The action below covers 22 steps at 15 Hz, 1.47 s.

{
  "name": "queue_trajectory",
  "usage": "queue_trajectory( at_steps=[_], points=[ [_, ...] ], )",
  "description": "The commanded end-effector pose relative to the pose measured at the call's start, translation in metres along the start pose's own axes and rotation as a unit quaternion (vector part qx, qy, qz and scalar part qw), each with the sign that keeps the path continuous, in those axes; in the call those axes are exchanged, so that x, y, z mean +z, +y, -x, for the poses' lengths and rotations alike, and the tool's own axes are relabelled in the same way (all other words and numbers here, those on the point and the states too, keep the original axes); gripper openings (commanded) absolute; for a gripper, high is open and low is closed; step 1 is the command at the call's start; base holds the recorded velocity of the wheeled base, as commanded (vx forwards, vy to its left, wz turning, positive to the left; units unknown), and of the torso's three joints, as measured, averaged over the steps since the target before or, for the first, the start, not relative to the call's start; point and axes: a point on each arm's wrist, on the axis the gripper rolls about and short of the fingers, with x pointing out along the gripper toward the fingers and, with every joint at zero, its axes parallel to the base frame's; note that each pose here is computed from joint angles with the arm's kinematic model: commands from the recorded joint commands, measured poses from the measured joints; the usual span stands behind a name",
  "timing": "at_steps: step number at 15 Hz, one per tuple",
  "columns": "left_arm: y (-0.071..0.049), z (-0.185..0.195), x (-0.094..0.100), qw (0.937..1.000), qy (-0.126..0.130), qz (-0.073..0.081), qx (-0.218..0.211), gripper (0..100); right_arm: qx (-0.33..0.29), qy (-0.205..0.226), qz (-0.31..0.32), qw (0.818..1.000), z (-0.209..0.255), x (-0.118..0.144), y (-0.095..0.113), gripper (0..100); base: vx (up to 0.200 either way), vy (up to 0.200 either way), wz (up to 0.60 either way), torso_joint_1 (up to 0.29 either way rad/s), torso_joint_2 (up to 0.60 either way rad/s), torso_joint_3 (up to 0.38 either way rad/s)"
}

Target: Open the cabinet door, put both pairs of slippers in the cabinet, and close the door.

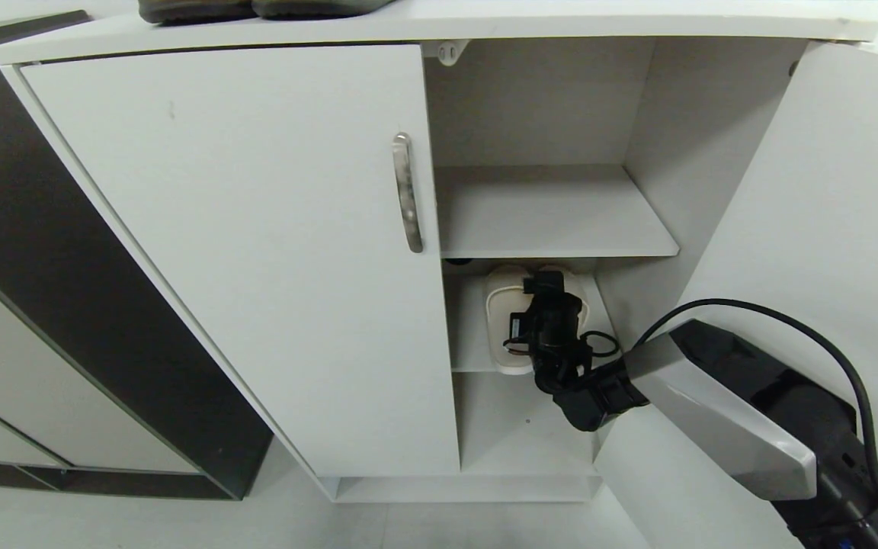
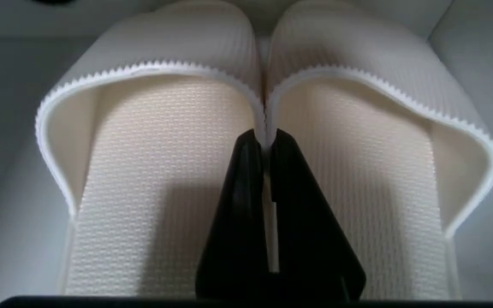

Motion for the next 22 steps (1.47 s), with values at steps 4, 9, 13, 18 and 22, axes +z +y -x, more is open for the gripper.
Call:
queue_trajectory(
  at_steps=[4, 9, 13, 18, 22],
  points=[
    [0.0, 0.0, 0.0, 1.0, 0.0, 0.0, 0.0, 0, 0.0, 0.001, 0.001, 1.0, 0.001, -0.001, 0.001, 100, 0.0, 0.0, 0.0, 0.0, 0.0, 0.0],
    [0.0, 0.0, 0.0, 1.0, 0.0, 0.0, 0.0, 0, 0.021, 0.007, 0.006, 1.0, 0.039, 0.018, 0.005, 100, 0.0, 0.0, 0.0, 0.0, 0.0, 0.0],
    [0.0, 0.0, 0.0, 1.0, 0.0, 0.0, 0.0, 0, 0.014, 0.008, 0.01, 1.0, 0.091, 0.035, 0.002, 100, 0.0, 0.0, 0.0, 0.0, 0.0, 0.0],
    [0.0, 0.0, 0.0, 1.0, 0.0, 0.0, 0.001, 0, 0.052, 0.043, 0.037, 0.997, 0.153, 0.026, -0.009, 100, 0.0, 0.0, 0.0, 0.0, 0.0, 0.0],
    [0.0, 0.0, 0.0, 1.0, 0.0, 0.0, -0.001, 0, 0.063, 0.04, 0.028, 0.997, 0.158, 0.017, -0.007, 100, -0.1, 0.0, 0.0, 0.001, 0.0, -0.001]
  ],
)
